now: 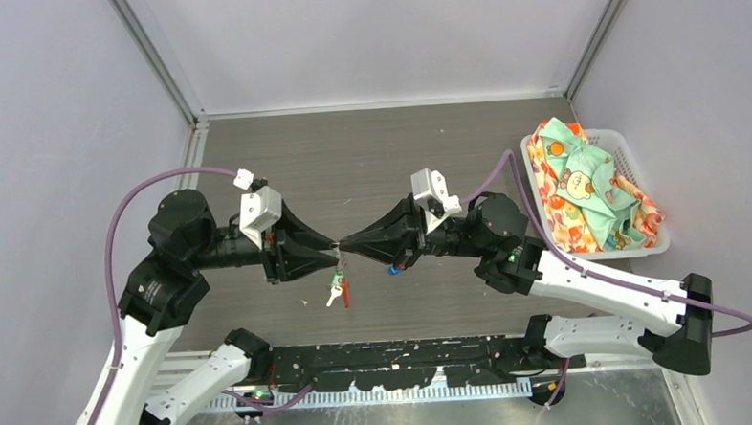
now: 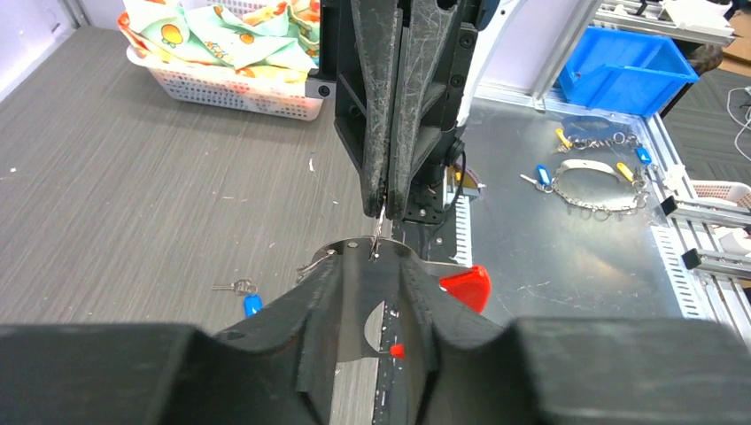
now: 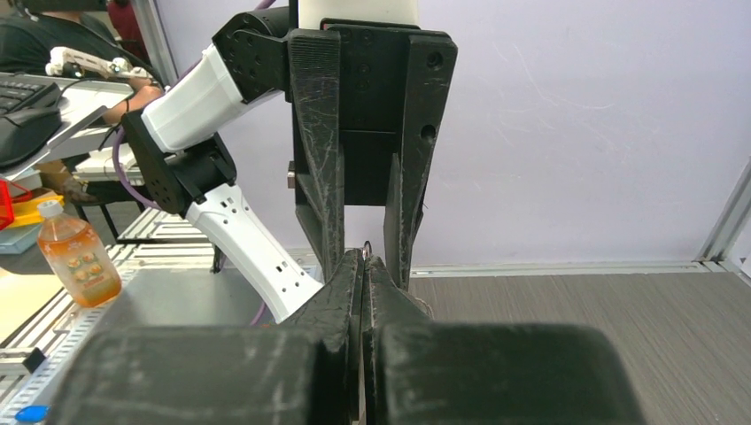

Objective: Put the keys on the keyring

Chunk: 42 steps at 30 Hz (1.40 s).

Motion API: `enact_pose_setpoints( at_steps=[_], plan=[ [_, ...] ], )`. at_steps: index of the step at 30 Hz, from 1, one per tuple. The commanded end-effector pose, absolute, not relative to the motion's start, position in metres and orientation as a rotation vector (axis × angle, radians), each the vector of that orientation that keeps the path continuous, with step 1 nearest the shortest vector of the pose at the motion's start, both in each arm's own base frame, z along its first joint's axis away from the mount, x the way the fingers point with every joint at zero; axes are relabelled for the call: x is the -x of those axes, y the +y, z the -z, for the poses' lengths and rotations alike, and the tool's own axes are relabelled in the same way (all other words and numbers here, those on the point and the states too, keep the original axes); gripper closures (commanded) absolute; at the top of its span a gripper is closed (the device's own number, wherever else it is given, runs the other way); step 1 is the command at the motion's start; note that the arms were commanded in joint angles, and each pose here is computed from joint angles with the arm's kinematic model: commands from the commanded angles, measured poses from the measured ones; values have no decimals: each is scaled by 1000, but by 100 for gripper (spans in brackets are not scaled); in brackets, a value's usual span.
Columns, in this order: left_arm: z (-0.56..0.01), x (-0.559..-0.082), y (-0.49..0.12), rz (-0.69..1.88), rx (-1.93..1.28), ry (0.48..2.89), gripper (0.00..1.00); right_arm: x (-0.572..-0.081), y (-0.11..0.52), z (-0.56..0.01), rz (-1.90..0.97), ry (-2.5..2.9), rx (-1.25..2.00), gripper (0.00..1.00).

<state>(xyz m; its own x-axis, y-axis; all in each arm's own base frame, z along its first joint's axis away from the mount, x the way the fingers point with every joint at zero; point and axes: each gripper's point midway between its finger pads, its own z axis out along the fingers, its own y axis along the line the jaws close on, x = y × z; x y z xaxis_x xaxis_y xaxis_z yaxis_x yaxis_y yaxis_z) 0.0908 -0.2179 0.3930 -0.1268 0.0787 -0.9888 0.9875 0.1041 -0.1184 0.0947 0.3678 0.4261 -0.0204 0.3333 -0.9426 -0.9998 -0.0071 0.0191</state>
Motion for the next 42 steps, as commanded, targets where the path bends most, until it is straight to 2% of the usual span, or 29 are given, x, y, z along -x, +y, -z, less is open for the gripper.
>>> enact_pose_setpoints(
  at_steps=[1,4,15,19,22,28,32,34,42],
  plan=[
    [-405,-82,-218,1193,-1160,1317,73,-87,364,-443,-1405,887,936,99],
    [-405,-78,-217,1194,-1178,1298,82,-87,365,-444,-1413,886,932,99],
    [-407,-82,-217,1182,-1158,1302,82,-82,369,-445,-1452,870,949,99],
    [-408,-85,-217,1164,-1147,1303,90,-82,369,-445,-1458,870,952,99],
    [-406,-91,-216,1135,-1127,1318,100,-81,369,-446,-1460,866,953,99],
    [-405,-101,-214,1051,-1126,1297,100,-79,370,-442,-1465,869,976,99],
    [-396,-89,-214,1039,-1270,1222,100,-82,369,-438,-1438,889,974,82],
    [-389,-87,-210,971,-1340,1163,100,-84,366,-439,-1412,896,967,76],
    [-372,-85,-204,817,-1526,1016,100,-85,359,-434,-1311,931,1053,68]
  ],
)
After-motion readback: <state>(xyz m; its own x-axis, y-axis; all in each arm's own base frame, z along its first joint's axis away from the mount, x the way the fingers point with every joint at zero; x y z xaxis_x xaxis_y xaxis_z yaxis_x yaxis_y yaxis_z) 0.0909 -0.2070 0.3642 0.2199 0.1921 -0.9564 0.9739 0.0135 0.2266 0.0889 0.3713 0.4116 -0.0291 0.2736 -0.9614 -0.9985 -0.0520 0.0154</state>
